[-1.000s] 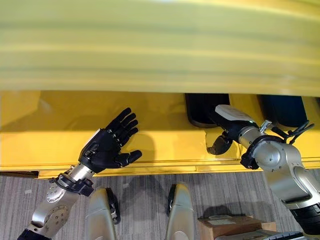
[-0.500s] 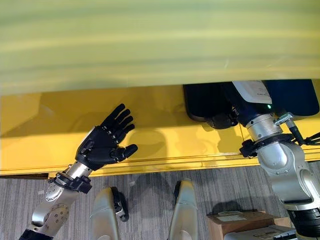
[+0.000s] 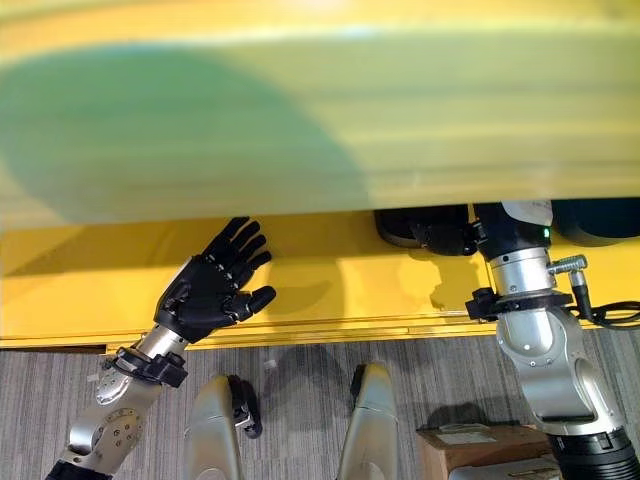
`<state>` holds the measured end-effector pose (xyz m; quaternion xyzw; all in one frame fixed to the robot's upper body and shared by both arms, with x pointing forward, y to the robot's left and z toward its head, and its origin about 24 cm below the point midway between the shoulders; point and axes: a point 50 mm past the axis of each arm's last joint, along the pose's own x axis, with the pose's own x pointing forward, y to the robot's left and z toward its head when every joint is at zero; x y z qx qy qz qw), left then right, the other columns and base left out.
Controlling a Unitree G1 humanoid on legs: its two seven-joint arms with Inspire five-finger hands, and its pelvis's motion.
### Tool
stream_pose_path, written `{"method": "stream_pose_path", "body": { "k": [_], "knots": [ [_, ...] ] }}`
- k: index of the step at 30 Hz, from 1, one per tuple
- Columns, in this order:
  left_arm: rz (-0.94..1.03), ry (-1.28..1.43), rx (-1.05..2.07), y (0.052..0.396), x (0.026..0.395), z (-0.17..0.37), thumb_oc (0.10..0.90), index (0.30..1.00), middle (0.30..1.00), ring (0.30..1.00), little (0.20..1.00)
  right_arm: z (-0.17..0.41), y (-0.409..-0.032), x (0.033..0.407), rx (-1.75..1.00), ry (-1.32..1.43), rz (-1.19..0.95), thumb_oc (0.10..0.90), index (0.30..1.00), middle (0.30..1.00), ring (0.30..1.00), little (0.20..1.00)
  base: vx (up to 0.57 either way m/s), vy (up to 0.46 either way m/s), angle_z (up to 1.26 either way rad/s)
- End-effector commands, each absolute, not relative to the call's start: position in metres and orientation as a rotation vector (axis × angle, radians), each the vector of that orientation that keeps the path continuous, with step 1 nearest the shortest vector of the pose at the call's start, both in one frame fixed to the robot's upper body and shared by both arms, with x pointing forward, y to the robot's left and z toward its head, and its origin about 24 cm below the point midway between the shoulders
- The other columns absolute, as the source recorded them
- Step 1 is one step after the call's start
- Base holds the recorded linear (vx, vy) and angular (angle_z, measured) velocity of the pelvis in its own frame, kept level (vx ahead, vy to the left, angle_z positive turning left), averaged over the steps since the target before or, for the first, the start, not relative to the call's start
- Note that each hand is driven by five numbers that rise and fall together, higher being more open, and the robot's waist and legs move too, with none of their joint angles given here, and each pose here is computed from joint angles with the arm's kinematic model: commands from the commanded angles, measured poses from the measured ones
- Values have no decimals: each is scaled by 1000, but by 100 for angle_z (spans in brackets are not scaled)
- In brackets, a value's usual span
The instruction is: Move parts from the plastic box to the shelf.
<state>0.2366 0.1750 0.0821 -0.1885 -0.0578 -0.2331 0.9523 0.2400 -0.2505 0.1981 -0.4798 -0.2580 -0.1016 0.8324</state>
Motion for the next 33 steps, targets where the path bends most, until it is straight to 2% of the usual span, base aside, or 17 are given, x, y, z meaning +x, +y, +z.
{"method": "stream_pose_path", "body": {
  "k": [1, 4, 9, 15, 25, 30, 33],
  "knots": [
    [-434, 58, -381, 181, 216, 50, 900, 1000, 1000, 1000, 1000, 240, -252, 215, -943, -794, -330, 900, 1000, 1000, 1000, 1000, -16, 33, -7],
    [-420, 72, -380, 185, 209, 48, 900, 1000, 1000, 1000, 1000, 222, -255, 206, -862, -753, -334, 900, 1000, 1000, 1000, 1000, 11, 42, -15],
    [-399, 99, -435, 192, 197, 44, 900, 1000, 1000, 1000, 1000, 189, -282, 196, -736, -561, -475, 900, 1000, 1000, 1000, 1000, 42, 52, -14],
    [-374, 134, -449, 201, 185, 39, 900, 1000, 1000, 1000, 1000, 163, -287, 185, -731, -440, -417, 900, 1000, 1000, 1000, 1000, 96, 55, -9],
    [-369, 185, -469, 203, 175, 35, 900, 1000, 1000, 1000, 1000, 147, -289, 188, -703, -319, -323, 900, 1000, 1000, 1000, 1000, 44, 1, 5],
    [-356, 202, -489, 204, 177, 32, 900, 1000, 1000, 1000, 1000, 128, -285, 192, -483, -204, -225, 900, 1000, 1000, 1000, 1000, 15, 21, 4],
    [-402, 181, -519, 201, 177, 33, 900, 1000, 1000, 1000, 1000, 115, -287, 194, -490, -139, -236, 900, 1000, 1000, 1000, 1000, -9, 50, -2]
  ]
}}
